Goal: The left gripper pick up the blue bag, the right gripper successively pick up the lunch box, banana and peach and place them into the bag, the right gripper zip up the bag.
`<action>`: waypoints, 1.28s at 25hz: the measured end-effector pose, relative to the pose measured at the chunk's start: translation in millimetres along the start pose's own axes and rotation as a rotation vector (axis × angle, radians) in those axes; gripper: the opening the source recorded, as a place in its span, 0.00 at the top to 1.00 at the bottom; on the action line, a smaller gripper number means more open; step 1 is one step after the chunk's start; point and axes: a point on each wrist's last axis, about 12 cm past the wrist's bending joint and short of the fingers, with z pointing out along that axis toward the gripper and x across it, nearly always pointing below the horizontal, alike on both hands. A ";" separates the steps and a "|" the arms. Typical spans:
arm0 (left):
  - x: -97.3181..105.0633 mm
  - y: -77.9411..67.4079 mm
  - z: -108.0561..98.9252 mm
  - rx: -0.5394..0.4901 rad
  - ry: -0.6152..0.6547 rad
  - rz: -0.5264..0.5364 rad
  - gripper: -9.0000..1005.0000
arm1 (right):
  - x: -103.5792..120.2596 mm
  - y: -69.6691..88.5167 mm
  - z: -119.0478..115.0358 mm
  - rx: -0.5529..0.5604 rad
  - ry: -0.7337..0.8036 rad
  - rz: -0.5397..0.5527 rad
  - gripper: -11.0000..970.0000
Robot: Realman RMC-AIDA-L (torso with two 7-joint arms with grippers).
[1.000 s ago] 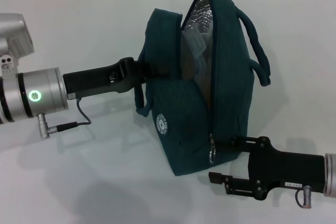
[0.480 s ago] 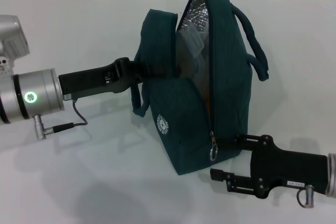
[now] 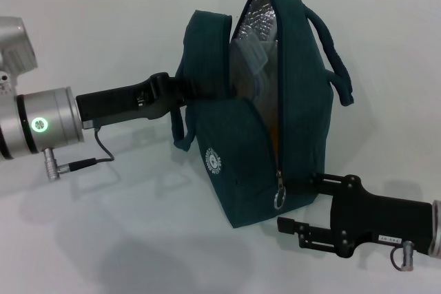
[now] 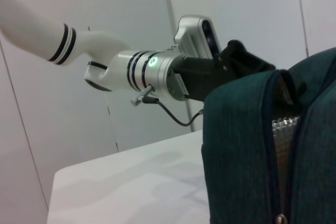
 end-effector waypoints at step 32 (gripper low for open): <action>-8.0 -2.2 -0.2 -0.012 -0.013 0.040 0.95 | -6.4 -5.6 17.9 -0.056 0.022 -0.012 0.34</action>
